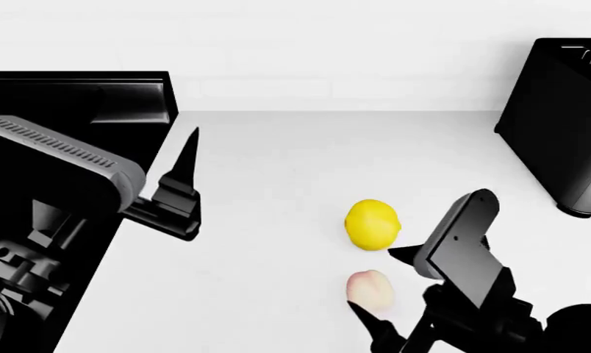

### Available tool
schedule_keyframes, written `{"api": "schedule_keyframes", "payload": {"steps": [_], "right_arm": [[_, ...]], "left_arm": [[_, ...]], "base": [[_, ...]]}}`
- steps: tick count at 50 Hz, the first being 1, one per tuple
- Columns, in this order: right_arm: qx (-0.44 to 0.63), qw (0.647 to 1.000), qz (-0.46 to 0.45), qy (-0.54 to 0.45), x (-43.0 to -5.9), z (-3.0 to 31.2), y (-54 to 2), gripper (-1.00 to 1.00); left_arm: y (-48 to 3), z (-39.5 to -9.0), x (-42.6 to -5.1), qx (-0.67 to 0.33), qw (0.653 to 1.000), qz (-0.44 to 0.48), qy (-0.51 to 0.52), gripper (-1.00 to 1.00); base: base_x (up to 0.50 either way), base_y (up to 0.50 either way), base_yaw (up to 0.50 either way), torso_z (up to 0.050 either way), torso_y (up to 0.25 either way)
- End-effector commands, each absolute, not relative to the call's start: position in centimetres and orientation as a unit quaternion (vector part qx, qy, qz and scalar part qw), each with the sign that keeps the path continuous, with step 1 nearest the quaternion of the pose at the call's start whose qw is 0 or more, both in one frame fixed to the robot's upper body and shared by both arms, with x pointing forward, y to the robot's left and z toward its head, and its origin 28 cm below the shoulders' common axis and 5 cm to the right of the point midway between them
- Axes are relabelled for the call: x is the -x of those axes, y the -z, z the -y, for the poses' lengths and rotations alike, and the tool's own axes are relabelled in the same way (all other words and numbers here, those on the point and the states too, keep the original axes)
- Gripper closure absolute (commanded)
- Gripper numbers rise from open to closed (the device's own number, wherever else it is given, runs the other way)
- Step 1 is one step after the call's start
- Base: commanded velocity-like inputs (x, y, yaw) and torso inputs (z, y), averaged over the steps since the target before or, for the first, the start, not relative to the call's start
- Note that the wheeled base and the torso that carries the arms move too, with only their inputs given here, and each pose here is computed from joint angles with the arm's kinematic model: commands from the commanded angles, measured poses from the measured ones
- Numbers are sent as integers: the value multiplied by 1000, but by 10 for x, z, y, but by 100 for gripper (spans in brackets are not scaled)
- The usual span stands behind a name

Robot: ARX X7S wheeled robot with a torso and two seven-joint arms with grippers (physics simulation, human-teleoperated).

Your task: Pick the apricot, lemon from the counter and place them in the cabinet. Then close the cabinet.

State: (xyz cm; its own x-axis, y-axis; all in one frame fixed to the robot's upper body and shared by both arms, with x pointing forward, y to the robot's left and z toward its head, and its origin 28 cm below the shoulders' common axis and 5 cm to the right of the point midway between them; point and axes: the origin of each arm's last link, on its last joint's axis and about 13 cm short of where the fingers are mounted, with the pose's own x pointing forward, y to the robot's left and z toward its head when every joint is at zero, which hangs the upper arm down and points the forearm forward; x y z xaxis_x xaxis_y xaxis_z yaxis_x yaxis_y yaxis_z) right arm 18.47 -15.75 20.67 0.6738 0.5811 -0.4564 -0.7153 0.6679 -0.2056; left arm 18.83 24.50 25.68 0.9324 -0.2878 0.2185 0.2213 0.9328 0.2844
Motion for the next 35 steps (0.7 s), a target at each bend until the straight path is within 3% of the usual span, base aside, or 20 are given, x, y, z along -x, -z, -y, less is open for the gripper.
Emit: {"api": "schedule_keyframes", "payload": {"steps": [1, 21, 22, 35], "right_arm": [[195, 892, -203, -353, -190, 157, -193, -100], [188, 887, -238, -349, -207, 153, -165, -100], [187, 887, -239, -349, -207, 153, -165, 100], [182, 902, -186, -343, -195, 156, -185, 100]], "left_arm": [[-254, -246, -189, -129, 975, 127, 131, -100], [-253, -245, -189, -129, 975, 125, 132, -100], [-253, -246, -189, -129, 975, 126, 132, -100], [-246, -246, -189, -128, 976, 119, 132, -100]], "base": [[0, 0, 0, 0, 0], [0, 0, 0, 0, 0], [0, 0, 0, 0, 0], [1, 0, 0, 0, 0]]}}
